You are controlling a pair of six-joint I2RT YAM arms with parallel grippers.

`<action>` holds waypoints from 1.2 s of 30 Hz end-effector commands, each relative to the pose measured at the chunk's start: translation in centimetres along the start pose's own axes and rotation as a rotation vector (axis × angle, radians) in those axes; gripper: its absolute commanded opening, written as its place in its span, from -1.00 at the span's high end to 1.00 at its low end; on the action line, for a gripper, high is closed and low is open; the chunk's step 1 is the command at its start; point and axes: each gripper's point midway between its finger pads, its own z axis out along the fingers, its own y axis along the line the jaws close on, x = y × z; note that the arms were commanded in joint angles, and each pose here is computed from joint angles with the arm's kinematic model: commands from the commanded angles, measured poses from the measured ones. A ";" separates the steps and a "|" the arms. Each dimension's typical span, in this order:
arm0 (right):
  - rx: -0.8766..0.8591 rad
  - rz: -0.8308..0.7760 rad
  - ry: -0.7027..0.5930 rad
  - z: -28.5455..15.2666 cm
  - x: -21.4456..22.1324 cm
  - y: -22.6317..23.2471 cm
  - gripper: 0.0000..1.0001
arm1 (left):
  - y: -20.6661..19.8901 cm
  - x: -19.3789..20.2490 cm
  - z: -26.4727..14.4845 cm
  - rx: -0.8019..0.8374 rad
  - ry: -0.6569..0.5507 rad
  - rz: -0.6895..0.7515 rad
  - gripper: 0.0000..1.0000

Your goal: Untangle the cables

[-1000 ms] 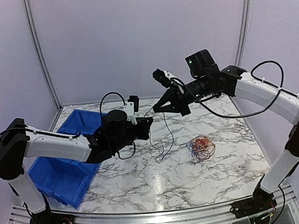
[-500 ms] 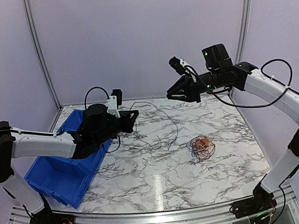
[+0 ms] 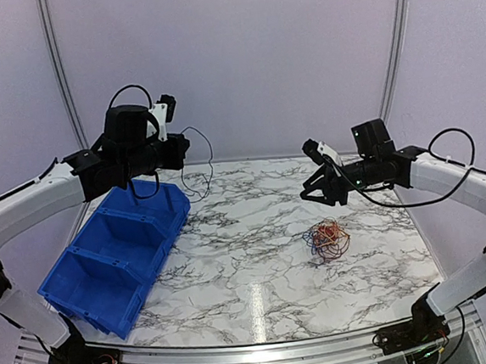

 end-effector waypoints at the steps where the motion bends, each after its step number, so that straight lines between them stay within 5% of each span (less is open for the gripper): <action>1: 0.065 -0.023 -0.056 -1.4 1.2 -1.0 0.18 | 2.6 -1.5 -2.3 -0.113 0.061 0.119 1.00; 18: 0.173 0.053 -0.113 -4.1 6.4 -3.8 0.17 | 13.4 -5.8 -5.8 -0.405 0.051 0.213 1.00; 36: 0.148 0.050 -0.072 -3.3 7.5 -4.0 0.17 | 21.3 1.8 -2.5 -0.549 0.264 0.207 1.00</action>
